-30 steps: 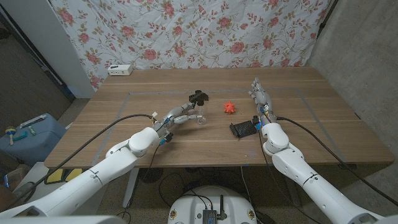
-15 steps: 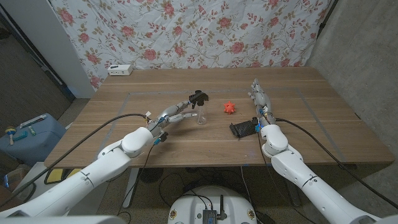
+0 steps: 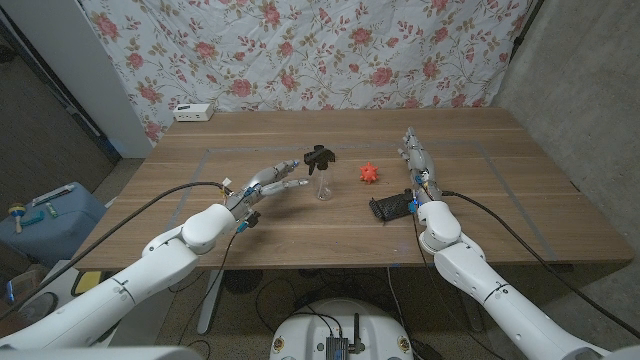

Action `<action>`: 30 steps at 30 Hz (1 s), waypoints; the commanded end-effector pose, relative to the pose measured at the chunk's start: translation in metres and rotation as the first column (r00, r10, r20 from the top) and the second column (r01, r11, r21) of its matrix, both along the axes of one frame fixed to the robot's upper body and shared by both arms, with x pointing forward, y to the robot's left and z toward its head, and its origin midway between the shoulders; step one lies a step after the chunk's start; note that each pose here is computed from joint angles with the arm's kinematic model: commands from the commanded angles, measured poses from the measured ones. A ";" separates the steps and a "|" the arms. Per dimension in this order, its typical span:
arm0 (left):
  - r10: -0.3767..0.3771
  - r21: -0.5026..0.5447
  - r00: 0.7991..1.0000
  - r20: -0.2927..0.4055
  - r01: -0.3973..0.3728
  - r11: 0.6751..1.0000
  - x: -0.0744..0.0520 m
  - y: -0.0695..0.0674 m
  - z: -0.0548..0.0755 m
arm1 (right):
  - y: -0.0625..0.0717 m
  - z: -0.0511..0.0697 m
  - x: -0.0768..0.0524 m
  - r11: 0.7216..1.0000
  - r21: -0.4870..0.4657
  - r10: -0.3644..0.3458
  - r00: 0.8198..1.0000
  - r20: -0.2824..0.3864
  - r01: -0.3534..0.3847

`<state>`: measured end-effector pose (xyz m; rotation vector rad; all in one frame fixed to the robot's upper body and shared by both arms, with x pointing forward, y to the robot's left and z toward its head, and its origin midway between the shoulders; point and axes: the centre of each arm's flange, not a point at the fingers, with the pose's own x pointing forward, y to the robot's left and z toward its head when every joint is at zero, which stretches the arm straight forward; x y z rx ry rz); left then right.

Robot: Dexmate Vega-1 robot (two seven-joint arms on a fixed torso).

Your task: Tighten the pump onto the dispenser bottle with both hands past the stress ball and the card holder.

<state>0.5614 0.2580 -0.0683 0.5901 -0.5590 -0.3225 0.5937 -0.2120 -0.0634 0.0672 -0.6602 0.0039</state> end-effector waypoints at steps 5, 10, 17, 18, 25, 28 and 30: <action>0.005 -0.005 1.000 0.007 -0.005 1.000 -0.001 0.024 0.005 | 0.004 0.002 -0.003 1.000 -0.008 -0.013 1.000 -0.004 0.013; -0.007 -0.032 1.000 0.011 0.007 0.999 0.003 0.029 0.004 | 0.002 0.005 -0.003 1.000 -0.023 0.003 1.000 -0.008 -0.003; 0.001 -0.057 1.000 0.018 0.000 0.998 0.005 0.036 0.005 | 0.000 0.010 -0.002 0.999 -0.042 0.006 1.000 -0.017 -0.006; -0.006 -0.068 1.000 0.023 0.008 0.998 0.005 0.036 0.005 | -0.001 0.011 -0.002 0.999 -0.043 0.005 1.000 -0.018 -0.006; -0.008 -0.127 0.999 0.047 0.014 0.992 0.011 0.039 0.009 | -0.001 0.015 0.004 0.999 -0.039 0.023 1.000 -0.016 -0.024; -0.011 -0.142 0.999 0.053 0.019 0.990 0.013 0.039 0.011 | 0.000 0.018 0.007 0.998 -0.044 0.033 0.999 -0.013 -0.033; -0.007 -0.157 0.998 0.060 0.016 0.987 0.015 0.040 0.013 | 0.000 0.020 0.009 0.998 -0.044 0.037 0.999 -0.012 -0.038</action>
